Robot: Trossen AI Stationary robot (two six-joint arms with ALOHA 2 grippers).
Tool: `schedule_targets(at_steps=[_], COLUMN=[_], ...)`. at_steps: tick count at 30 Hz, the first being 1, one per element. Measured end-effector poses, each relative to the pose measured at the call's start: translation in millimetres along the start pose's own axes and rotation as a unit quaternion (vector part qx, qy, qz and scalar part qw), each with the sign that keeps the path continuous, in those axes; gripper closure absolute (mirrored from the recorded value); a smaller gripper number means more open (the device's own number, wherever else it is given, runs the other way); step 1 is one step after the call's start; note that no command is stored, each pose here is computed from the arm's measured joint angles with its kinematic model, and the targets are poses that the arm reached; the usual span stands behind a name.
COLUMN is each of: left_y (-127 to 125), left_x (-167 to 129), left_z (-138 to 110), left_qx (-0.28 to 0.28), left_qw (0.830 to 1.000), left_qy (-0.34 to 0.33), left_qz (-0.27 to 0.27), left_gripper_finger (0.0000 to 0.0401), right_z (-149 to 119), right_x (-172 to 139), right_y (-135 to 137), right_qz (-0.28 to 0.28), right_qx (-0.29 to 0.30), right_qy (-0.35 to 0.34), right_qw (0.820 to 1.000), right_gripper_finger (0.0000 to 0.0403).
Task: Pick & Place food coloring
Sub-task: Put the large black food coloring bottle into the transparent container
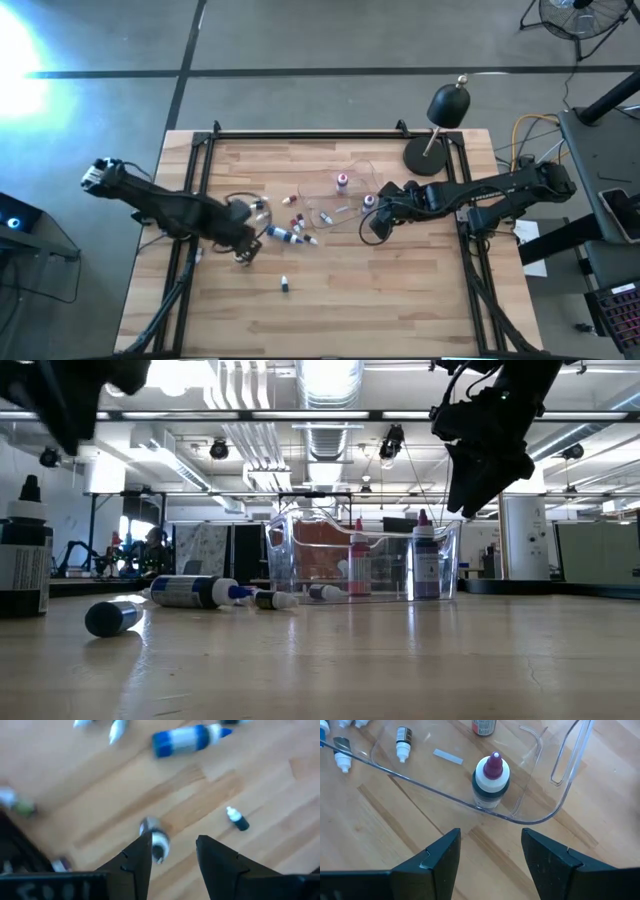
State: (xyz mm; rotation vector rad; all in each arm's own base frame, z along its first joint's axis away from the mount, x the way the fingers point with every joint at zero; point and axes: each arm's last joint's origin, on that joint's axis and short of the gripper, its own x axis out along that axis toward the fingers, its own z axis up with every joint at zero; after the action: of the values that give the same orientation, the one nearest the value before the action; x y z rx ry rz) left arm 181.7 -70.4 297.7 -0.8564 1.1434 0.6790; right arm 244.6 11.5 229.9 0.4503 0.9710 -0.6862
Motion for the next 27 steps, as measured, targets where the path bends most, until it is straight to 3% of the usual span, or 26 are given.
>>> schedule_targets(at_steps=[5, 9, 21, 27], left_y=[17.1, 18.5, 18.3, 14.9], left_x=[10.2, 18.5, 30.2, 27.2], left_z=[-20.5, -28.6, -33.5, -32.9], left_qx=[-0.126, -0.160, -0.157, -0.115], left_qw=[0.992, 0.987, 0.988, 0.993], left_qy=[0.003, 0.005, 0.005, 0.006], left_qz=[-0.020, -0.030, -0.004, -0.018], left_gripper_finger=[0.0272, 0.0272, 0.0272, 0.0272], right_z=[-0.5, -0.3, -0.2, 0.0], right_x=[0.5, 0.5, 0.5, 0.5], right_y=[-0.3, -0.1, -0.1, -0.1], right_qz=[-0.001, 0.000, -0.001, -0.002], right_qx=[-0.002, -0.004, -0.003, -0.001], right_qy=[0.001, 0.000, -0.002, -0.004], right_qw=[1.000, 1.000, 1.000, 1.000], right_gripper_finger=[0.0200, 0.0200, 0.0200, 0.0200])
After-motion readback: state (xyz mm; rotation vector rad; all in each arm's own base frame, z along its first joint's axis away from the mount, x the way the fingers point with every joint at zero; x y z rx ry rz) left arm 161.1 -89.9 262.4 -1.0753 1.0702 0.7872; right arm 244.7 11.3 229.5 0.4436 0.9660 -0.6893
